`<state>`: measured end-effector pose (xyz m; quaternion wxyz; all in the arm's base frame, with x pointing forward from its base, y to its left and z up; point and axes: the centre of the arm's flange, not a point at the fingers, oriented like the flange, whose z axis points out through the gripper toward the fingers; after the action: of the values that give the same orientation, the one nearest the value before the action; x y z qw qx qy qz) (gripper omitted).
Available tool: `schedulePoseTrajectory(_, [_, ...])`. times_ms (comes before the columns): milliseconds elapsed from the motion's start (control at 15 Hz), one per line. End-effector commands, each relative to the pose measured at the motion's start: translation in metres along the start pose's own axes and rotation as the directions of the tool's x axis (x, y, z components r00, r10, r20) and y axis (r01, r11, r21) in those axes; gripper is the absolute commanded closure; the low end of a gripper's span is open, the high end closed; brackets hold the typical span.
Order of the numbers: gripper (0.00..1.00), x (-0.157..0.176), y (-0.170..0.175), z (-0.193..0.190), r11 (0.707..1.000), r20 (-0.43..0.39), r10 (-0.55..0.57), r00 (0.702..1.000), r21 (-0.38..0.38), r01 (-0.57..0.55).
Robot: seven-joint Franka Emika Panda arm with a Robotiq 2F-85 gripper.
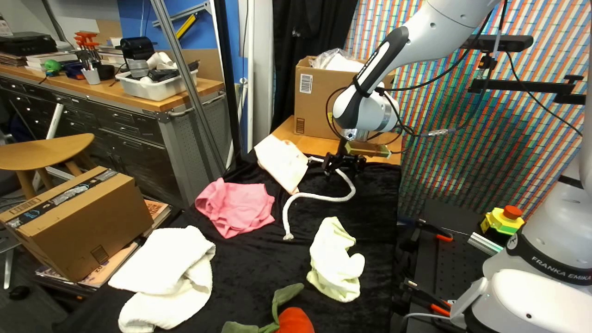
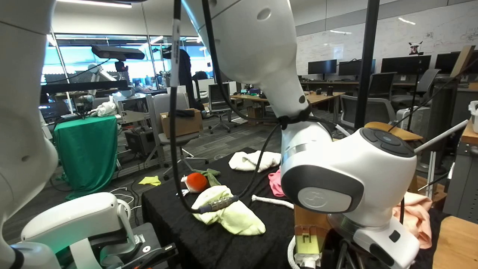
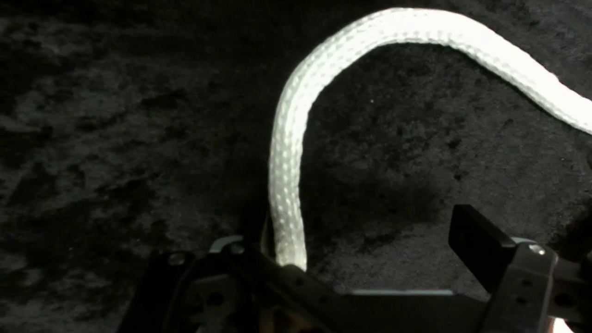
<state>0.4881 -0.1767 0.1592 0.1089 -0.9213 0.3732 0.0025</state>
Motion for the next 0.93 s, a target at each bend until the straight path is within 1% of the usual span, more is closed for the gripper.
schedulePoseTrajectory(0, [0.07,-0.004,0.01,-0.005,1.0,-0.015,0.001,1.0,0.028,0.0])
schedulePoseTrajectory(67, [0.06,-0.005,0.012,-0.006,1.0,-0.016,0.001,1.0,0.029,-0.001])
schedulePoseTrajectory(133, [0.16,-0.005,0.014,-0.006,0.999,-0.017,0.003,1.0,0.032,-0.002])
schedulePoseTrajectory(200, [0.3,-0.006,0.016,-0.006,0.999,-0.017,0.005,1.0,0.033,-0.004])
schedulePoseTrajectory(267, [0.34,-0.014,0.026,-0.003,0.999,-0.018,0.006,1.0,0.036,-0.006])
schedulePoseTrajectory(333, [0.41,-0.015,0.03,-0.004,0.999,-0.019,0.01,1.0,0.041,-0.009])
schedulePoseTrajectory(400, [0.52,-0.017,0.034,-0.004,0.999,-0.02,0.012,1.0,0.044,-0.011])
schedulePoseTrajectory(533, [0.65,-0.022,0.043,-0.005,0.999,-0.029,0.017,0.999,0.05,-0.015])
schedulePoseTrajectory(600, [0.74,-0.024,0.046,-0.005,0.999,-0.031,0.018,0.999,0.051,-0.016])
schedulePoseTrajectory(733, [0.85,-0.028,0.051,-0.009,0.998,-0.035,0.018,0.999,0.059,-0.016])
schedulePoseTrajectory(867, [0.89,-0.033,0.055,-0.01,0.998,-0.041,0.016,0.999,0.066,-0.013])
